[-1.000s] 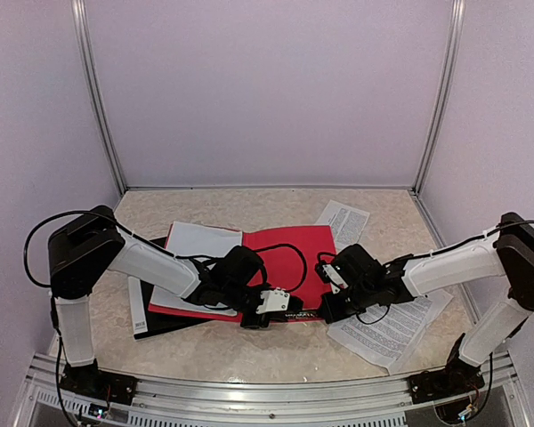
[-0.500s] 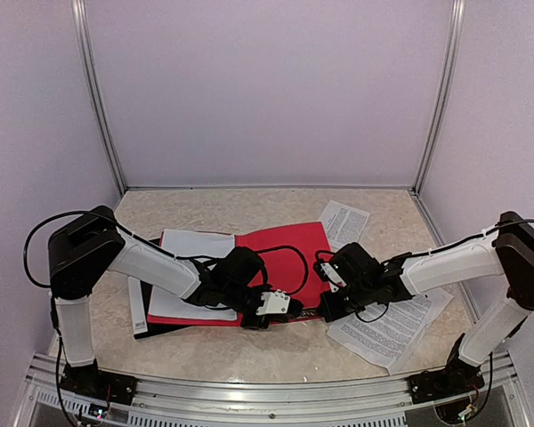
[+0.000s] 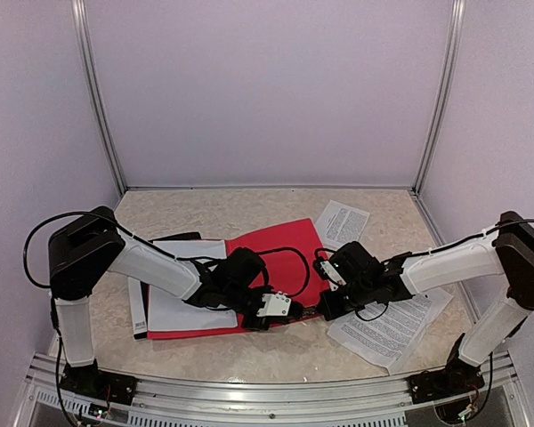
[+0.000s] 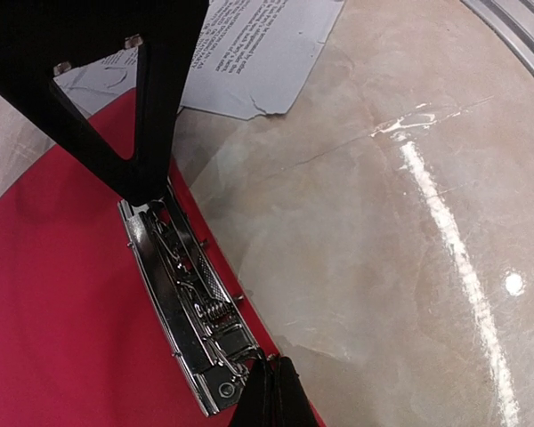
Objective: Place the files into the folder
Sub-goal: Open the spring clip on the folder at the center of the board.
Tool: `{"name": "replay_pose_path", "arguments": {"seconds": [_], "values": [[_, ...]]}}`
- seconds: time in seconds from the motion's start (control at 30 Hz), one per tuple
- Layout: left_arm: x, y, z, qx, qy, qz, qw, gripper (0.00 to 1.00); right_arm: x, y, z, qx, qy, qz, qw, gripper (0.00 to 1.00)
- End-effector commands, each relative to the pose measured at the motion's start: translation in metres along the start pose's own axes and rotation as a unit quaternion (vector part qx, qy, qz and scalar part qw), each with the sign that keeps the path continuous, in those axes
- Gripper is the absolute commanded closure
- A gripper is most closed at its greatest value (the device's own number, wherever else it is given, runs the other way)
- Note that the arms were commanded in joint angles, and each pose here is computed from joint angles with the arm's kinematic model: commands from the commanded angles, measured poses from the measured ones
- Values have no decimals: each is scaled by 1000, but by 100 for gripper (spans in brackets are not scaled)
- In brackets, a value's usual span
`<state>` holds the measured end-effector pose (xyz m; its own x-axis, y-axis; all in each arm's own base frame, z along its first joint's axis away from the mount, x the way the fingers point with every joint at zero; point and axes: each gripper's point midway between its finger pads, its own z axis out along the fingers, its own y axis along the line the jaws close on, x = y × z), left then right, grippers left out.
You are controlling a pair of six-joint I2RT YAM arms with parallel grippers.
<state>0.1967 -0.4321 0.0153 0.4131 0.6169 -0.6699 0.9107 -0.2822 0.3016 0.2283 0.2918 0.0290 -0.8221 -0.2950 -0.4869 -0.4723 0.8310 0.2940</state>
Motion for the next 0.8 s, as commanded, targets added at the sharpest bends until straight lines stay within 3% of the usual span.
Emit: {"name": "replay_pose_path", "arguments": {"seconds": [0.0,0.27,0.77], "values": [[30,-90,18,138,47,-15,989,100,-15,-7,-5,18,-39,0,999,100],[33,-87,19,133,56,-16,989,100,-18,2,-6,-9,-51,-8,999,100],[27,-97,19,153,54,-1,987,100,16,-32,33,58,12,-7,998,100]]}}
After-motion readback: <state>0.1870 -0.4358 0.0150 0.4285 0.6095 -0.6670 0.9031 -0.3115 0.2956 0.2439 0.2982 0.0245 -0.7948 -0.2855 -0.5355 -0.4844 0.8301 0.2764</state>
